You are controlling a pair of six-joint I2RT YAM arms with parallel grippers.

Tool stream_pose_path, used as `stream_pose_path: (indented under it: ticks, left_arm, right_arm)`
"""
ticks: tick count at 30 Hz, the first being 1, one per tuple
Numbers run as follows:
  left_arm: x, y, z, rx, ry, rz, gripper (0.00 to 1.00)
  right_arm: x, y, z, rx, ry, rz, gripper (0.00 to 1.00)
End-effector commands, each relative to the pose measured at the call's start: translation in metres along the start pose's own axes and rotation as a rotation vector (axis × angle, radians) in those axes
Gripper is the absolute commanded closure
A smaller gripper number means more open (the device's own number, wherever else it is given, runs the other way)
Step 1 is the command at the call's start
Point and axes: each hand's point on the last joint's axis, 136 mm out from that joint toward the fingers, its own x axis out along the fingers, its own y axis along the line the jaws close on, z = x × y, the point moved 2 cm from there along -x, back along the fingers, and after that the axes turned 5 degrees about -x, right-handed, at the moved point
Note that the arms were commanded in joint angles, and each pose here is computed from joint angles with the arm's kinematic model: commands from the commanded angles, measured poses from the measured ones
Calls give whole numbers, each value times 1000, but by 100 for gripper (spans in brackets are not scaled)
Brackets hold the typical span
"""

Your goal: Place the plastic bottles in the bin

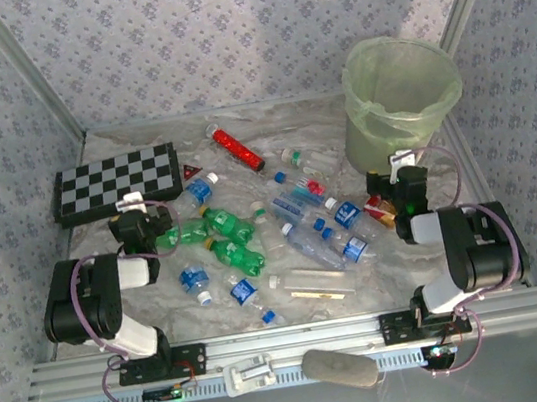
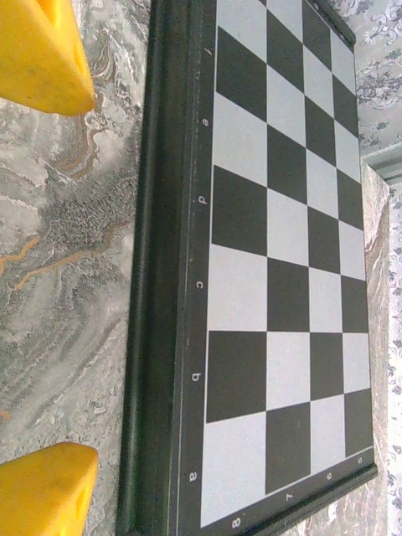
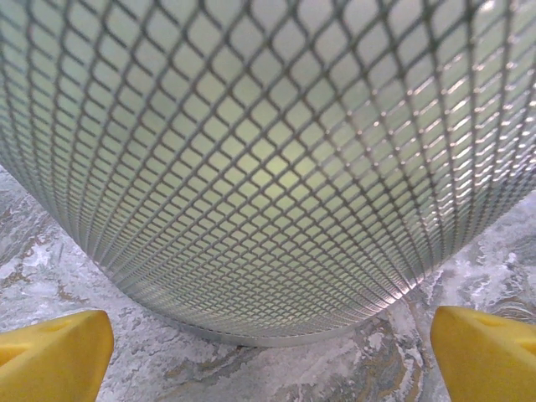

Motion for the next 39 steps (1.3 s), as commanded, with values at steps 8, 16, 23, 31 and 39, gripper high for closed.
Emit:
stream_pose_path:
  ticks: [8,16,23,31,39]
  left_arm:
    - [-33,-6,63,1,-69,74,0]
    - [-56,-46,74,-338,96,-168,0]
    - [-82,-111,60,-380,236,-382,0]
    - [-107,-186,58,-277,260,-520,0]
    - [-101,-218,41,-159,327,-538,0]
  right_arm:
    - [-37,-5,41,42,26,-65,1]
    - [-81,38,47,143,186,113,2]
    - [-115,62,45,82,375,210,1]
    - [-122,51,8,83,624,107,1]
    - [-108,52,-7,-7,768,144,8]
